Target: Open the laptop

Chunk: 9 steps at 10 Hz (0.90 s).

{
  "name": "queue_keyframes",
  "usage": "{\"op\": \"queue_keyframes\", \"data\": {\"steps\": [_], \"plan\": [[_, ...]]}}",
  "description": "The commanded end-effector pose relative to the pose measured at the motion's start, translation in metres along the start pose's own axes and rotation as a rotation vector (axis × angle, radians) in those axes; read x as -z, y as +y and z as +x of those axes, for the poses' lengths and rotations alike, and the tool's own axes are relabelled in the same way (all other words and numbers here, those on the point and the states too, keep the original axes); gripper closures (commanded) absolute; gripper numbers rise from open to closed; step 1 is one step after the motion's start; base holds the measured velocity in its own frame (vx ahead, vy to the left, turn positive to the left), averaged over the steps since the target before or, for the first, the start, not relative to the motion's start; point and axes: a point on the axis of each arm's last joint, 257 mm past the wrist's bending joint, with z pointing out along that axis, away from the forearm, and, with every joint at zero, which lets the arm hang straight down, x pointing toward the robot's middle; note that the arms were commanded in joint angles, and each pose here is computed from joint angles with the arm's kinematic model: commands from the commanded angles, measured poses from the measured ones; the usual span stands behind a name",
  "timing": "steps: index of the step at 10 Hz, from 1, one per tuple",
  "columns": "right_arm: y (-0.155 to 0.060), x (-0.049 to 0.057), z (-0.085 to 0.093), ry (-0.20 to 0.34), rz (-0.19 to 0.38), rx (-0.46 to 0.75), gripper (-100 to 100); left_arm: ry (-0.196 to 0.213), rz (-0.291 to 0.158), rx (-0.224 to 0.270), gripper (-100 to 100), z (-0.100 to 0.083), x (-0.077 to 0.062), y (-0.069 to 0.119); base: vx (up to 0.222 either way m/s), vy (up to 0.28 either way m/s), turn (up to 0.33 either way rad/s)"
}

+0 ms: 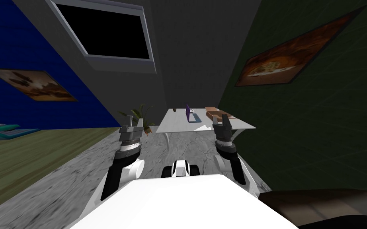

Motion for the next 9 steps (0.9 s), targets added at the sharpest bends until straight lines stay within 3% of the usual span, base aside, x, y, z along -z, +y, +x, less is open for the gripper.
{"op": "queue_keyframes", "data": {"steps": [1,9], "plan": [[-0.022,0.001,0.009,0.06,0.038,0.112,-100,0.0,0.0,0.0,0,0.0,0.0,0.0,0.044,0.056,0.005],[-0.104,0.014,0.028,0.239,0.156,0.537,-100,0.0,0.0,0.0,0,0.0,0.0,0.0,0.063,0.071,0.006]]}}
